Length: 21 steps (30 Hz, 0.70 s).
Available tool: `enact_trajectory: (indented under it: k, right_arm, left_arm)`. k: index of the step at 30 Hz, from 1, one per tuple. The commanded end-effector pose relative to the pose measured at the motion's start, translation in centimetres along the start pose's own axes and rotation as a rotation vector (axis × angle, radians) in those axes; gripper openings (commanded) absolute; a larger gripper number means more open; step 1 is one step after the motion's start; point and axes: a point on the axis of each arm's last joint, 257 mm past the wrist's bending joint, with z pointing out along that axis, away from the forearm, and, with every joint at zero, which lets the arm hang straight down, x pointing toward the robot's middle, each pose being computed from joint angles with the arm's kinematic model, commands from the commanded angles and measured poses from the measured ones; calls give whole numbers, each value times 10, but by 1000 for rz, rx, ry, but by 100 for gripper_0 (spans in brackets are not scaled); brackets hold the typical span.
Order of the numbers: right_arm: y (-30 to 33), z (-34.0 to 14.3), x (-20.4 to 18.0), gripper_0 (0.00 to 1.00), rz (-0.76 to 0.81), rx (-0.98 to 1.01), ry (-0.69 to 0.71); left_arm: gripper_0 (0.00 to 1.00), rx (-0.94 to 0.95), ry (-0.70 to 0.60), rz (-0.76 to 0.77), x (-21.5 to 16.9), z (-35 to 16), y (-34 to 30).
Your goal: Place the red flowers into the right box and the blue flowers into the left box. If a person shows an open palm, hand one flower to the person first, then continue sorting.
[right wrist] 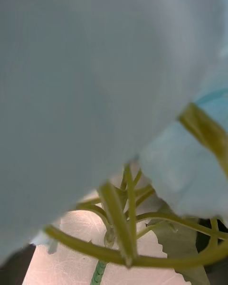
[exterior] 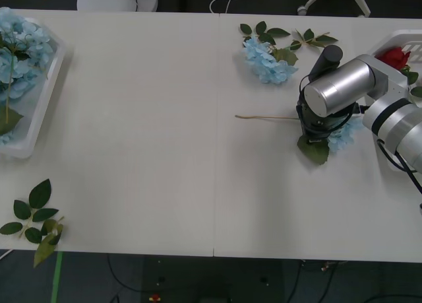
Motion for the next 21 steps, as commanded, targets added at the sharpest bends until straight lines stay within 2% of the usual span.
enact_trajectory:
  k: [1, 5, 6, 8, 9, 12, 13, 14, 15, 16, 17, 20, 21]
  right_arm:
    - [20, -7, 28, 100, -25, -34, 44]
    - [17, 0, 30, 57, -18, -34, 51]
    - [16, 1, 31, 56, -18, -33, 51]
    - [15, 5, 31, 42, -23, -34, 51]
    - [14, 6, 29, 41, -24, -31, 48]
    - [12, 9, 28, 27, -42, -29, 38]
    - [11, 11, 27, 20, -48, -31, 35]
    - [11, 12, 26, 11, -57, -34, 31]
    - [10, 13, 26, 8, -61, -33, 29]
    - [9, 14, 24, 1, -70, -34, 24]
    - [9, 16, 23, 0, -82, -38, 17]
    - [6, 20, 18, 0, -122, -36, 2]
    - [6, 20, 19, 0, -141, -35, 2]
  left_arm:
    - [0, -45, -31, -14, -2, -7, 58]
    - [0, -52, -30, -37, 1, 2, 66]
    - [0, -58, -31, -36, 1, 2, 67]
    - [1, -70, -32, -32, 2, 4, 70]
    - [1, -70, -32, -32, 3, 5, 70]
    - [2, -65, -32, -29, 5, 7, 68]
    - [16, -61, -36, -28, 4, 8, 67]
    - [37, -59, -40, -21, 4, 8, 65]
    - [46, -57, -44, -17, 3, 8, 64]
    - [58, -57, -46, -12, 3, 9, 63]
    - [68, -55, -47, -9, 2, 9, 62]
    - [81, -32, -51, -9, 1, 9, 57]
    - [83, -28, -50, -10, 1, 9, 56]
